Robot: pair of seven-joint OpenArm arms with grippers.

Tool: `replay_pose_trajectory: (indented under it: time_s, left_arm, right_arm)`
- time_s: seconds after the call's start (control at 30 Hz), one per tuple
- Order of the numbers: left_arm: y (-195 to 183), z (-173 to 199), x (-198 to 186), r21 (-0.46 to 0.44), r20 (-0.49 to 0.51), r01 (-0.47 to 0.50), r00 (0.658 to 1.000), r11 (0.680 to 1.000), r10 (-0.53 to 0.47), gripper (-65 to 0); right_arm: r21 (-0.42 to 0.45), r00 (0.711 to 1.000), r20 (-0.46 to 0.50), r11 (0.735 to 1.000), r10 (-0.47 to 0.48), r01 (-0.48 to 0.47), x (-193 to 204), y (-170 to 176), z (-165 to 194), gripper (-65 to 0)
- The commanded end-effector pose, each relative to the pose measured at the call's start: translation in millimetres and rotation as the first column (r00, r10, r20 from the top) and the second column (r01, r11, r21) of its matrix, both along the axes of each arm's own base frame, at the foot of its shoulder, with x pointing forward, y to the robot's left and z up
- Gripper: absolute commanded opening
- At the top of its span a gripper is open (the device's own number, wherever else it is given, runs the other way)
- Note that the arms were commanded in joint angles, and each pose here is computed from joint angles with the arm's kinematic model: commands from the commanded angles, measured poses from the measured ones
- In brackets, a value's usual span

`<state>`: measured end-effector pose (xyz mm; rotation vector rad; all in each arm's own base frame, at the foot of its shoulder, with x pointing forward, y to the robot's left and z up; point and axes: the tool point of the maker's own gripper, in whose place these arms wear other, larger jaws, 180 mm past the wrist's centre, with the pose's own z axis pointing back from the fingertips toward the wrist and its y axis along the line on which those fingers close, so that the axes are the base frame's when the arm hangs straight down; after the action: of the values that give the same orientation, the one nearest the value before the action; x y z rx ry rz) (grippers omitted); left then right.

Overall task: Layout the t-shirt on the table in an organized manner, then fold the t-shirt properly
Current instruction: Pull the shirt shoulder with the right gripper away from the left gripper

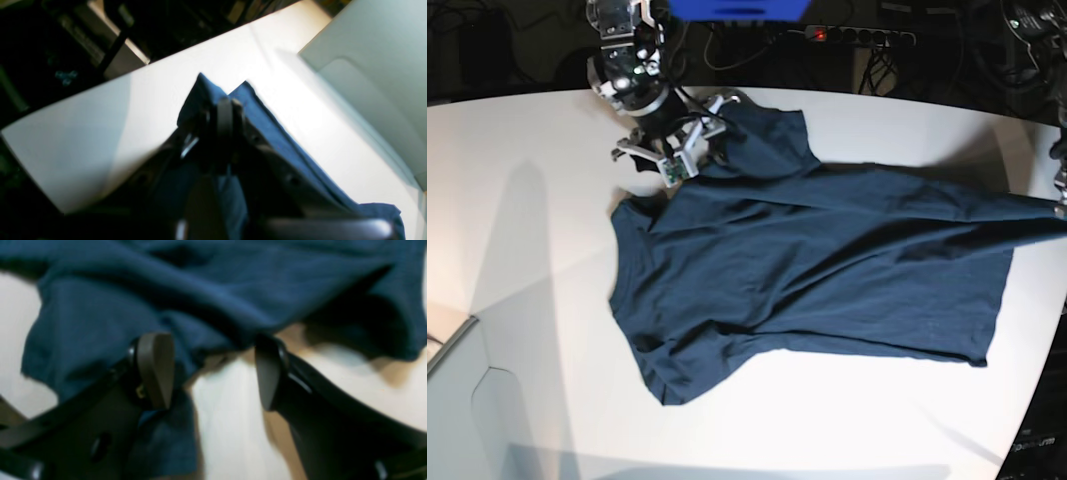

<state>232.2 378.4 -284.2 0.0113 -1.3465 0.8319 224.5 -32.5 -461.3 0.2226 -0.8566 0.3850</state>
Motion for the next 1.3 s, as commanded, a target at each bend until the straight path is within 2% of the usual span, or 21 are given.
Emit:
replay_pose_trajectory:
  time_s: [0.0, 0.2, 0.33, 0.57, 0.73, 0.8, 0.87, 1.03, 1.1, 1.27]
  left_arm:
    - [5.6, 9.8, 1.8, 0.029, 0.028, -0.005, 1.000, 1.000, 0.004, -64.9]
    - [9.4, -4.1, -3.0, 0.008, -0.001, -0.018, 1.000, 1.000, 0.018, -64.9]
    - [10.7, -4.1, -4.3, 0.008, -0.003, -0.022, 1.000, 1.000, 0.022, -64.9]
    - [10.7, -4.5, -4.8, 0.008, -0.005, -0.022, 1.000, 1.000, 0.022, -64.9]
    - [8.8, -8.4, -4.8, 0.000, -0.013, -0.018, 1.000, 1.000, 0.018, -64.9]
    - [9.7, -18.1, -9.7, -0.016, -0.035, -0.024, 0.999, 1.000, 0.023, -64.9]
    - [11.4, -25.8, -12.2, -0.029, -0.051, -0.032, 0.998, 0.999, 0.030, -64.9]
    - [16.7, -55.4, -22.5, -0.076, -0.111, -0.064, 0.992, 0.995, 0.055, -64.9]
    - [17.8, -62.9, -25.4, -0.083, -0.130, -0.071, 0.990, 0.994, 0.059, -64.9]
    - [20.0, -58.6, -31.7, -0.070, -0.131, -0.073, 0.989, 0.995, 0.063, -64.9]
  right_arm:
    - [0.026, 0.999, 0.046, 1.000, -0.012, 0.010, 10.5, 3.6, 11.3, -26.5]
    - [0.042, 0.999, 0.036, 0.998, 0.035, -0.037, 2.6, 22.3, 10.6, -26.5]
    - [0.043, 0.999, 0.008, 0.998, 0.035, -0.035, -10.7, 22.1, 4.8, -26.5]
    - [0.045, 0.998, -0.050, 0.998, 0.034, -0.032, -36.2, 21.9, -7.6, -26.6]
    - [0.055, 0.991, -0.126, 0.998, 0.046, -0.039, -54.0, 26.8, -30.6, -27.8]
    - [0.061, 0.989, -0.142, 0.997, 0.051, -0.042, -57.8, 29.2, -36.6, -31.5]
    - [0.063, 0.986, -0.160, 0.997, 0.054, -0.044, -61.4, 30.3, -41.7, -38.5]
    - [0.058, 0.985, -0.168, 0.998, 0.045, -0.036, -62.5, 27.9, -44.5, -65.0]
    - [0.047, 0.989, -0.143, 0.999, 0.026, -0.020, -54.9, 20.3, -37.2, -65.0]
    - [-0.010, 0.997, 0.012, 0.997, -0.075, 0.075, -29.7, -23.6, 12.5, -65.0]
